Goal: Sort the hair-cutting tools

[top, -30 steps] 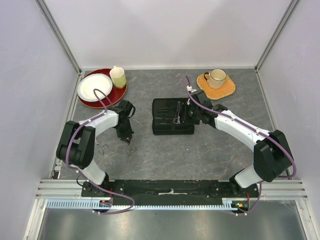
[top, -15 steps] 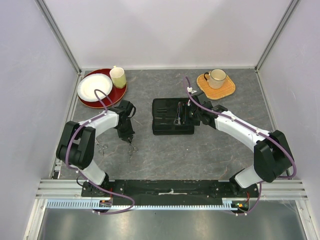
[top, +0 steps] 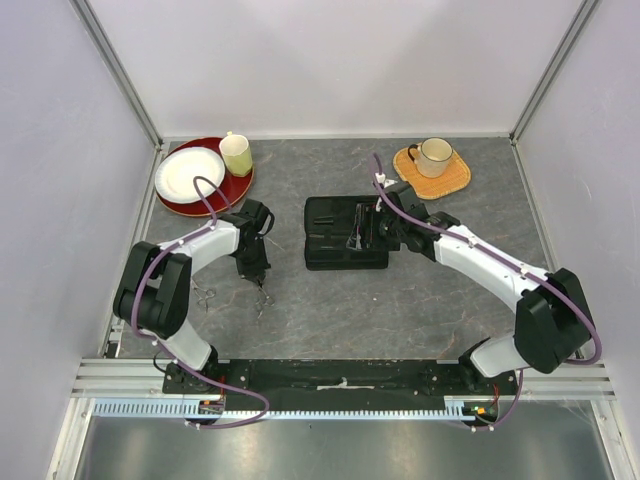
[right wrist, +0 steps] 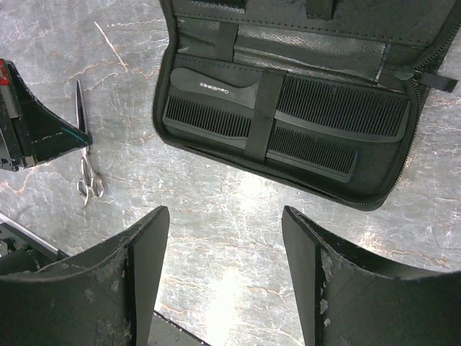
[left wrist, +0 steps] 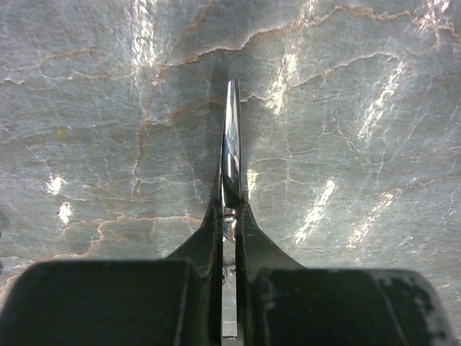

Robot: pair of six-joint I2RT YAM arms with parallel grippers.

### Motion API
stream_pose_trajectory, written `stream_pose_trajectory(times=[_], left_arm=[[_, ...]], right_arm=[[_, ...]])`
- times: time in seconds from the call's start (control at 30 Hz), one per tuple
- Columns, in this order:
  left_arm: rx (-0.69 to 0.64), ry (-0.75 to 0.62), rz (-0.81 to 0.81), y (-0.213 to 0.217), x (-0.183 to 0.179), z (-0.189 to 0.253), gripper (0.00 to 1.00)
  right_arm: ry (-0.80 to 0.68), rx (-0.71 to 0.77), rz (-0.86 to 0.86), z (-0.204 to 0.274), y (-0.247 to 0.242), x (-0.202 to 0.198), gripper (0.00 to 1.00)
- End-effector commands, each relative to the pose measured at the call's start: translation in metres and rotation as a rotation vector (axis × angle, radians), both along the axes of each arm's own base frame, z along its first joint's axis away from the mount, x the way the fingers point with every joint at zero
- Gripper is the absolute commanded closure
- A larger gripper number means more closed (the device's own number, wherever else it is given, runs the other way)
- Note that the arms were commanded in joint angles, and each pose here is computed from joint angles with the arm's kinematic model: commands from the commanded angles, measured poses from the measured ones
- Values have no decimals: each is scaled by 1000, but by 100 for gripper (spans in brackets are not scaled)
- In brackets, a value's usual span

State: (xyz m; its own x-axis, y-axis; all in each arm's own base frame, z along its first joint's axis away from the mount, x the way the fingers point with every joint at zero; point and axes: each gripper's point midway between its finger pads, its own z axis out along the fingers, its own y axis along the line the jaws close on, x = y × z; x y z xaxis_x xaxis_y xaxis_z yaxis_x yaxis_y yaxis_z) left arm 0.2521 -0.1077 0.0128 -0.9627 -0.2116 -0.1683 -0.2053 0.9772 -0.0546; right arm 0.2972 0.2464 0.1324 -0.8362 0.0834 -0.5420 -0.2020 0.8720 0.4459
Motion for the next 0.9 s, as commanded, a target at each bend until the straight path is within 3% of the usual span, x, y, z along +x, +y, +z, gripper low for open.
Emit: stream_pose_trajectory(times=[0.0,0.23,0.53,0.87], left_arm=[[-20,-34,-65,-5,0,20,98],[-121,-126,-72,-23,15,64,98],[-298,-247,-75,-53,32,129,98],[-457,-368,-67,-80,47,191,98]], right_arm=[[-85,41,38,32,11,2,28],[-156,89,152,43,43,-12,26],[-211,213,394,57,125,-56,23],[-209,294,386,63,174,-49,24]])
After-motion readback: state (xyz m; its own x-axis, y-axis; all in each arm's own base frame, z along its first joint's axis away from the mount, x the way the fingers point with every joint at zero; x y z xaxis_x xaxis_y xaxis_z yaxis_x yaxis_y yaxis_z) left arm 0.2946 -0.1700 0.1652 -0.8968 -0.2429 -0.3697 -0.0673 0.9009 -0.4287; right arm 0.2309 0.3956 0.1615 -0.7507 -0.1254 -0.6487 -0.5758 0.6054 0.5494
